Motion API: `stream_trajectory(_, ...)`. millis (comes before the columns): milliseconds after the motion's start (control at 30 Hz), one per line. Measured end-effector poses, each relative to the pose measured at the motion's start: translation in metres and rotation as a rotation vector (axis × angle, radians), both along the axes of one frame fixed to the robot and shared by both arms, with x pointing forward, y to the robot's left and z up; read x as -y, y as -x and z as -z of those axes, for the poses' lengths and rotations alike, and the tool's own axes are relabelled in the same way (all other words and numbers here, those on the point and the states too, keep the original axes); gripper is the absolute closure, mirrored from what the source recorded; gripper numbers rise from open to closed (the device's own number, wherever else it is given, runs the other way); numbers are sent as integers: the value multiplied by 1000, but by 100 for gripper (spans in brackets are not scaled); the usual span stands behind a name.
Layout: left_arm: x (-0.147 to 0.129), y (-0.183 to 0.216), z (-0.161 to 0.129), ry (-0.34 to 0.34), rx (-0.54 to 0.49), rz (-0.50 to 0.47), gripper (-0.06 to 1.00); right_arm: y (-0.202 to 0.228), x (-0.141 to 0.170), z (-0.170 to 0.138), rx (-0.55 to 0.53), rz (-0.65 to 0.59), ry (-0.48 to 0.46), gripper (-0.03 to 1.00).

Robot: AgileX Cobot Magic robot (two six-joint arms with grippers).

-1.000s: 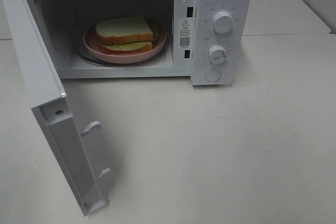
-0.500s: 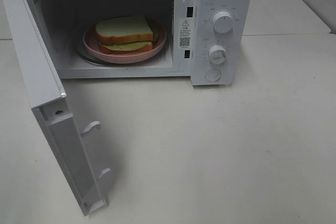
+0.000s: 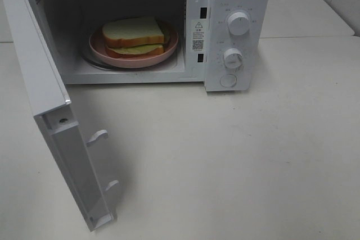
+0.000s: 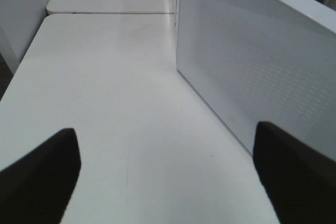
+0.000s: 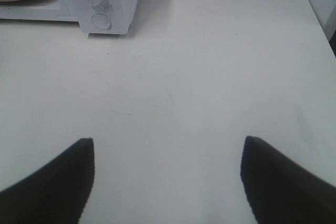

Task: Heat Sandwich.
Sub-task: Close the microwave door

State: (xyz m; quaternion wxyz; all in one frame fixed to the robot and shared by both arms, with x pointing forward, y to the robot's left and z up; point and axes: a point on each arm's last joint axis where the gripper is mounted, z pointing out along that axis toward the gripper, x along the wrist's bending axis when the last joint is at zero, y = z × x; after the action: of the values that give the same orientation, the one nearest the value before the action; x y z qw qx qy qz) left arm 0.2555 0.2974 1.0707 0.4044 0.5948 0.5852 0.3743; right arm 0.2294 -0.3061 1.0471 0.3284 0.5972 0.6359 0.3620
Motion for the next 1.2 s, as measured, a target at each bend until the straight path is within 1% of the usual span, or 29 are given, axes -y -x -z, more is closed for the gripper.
stream_trajectory(33, 0, 0, 0, 0, 0, 0, 13, 0, 0, 0, 0, 0, 0, 22)
stream_trajectory(133, 0, -10, -3, -1, 1, -3, 25, 0, 0, 0, 0, 0, 0, 22)
stream_trajectory(167, 0, -18, -5, 0, -5, -5, 32, 0, 0, 0, 0, 0, 0, 22)
stream_trajectory(200, 0, -18, -5, 0, -5, -5, 32, 0, 0, 0, 0, 0, 0, 22)
stream_trajectory(300, -1, -30, -6, 1, -21, -7, 42, 0, 0, 0, 0, 0, 0, 22)
stream_trajectory(333, -1, -40, -6, 2, -36, -9, 51, 0, 0, 0, 0, 0, 0, 22)
stream_trajectory(367, -1, -40, -6, 2, -36, -9, 51, 0, 0, 0, 0, 0, 0, 22)
stream_trajectory(433, -1, -50, -4, 2, -41, -11, 61, 0, 0, 0, 0, 0, 0, 22)
stream_trajectory(467, -1, -61, 0, 3, -56, -14, 72, 0, 0, 0, 0, 0, 0, 22)
stream_trajectory(500, -1, -66, 2, 3, -63, -15, 76, 0, 0, 0, 0, 0, 0, 22)
stream_trajectory(533, -1, -66, 2, 3, -63, -15, 76, 0, 0, 0, 0, 0, 0, 22)
stream_trajectory(600, -2, -76, 7, 3, -74, -18, 86, 0, 0, 0, 0, 0, 0, 22)
stream_trajectory(633, -2, -86, 11, 2, -83, -21, 92, 0, 0, 0, 0, 0, 0, 22)
stream_trajectory(733, -2, -95, 15, -1, -78, -24, 94, 0, 0, 0, 0, 0, 0, 22)
stream_trajectory(800, -3, -109, 22, -1, -43, -30, 94, 0, 0, 0, 0, 0, 0, 22)
stream_trajectory(1000, -4, -128, 36, -2, -3, -40, 94, 0, 0, 0, 0, 0, 0, 22)
stream_trajectory(1100, -4, -142, 41, -3, 57, -47, 94, 0, 0, 0, 0, 0, 0, 22)
stream_trajectory(1133, -4, -142, 41, -3, 57, -47, 94, 0, 0, 0, 0, 0, 0, 22)
stream_trajectory(1200, -5, -155, 46, -5, 83, -52, 94, 0, 0, 0, 0, 0, 0, 22)
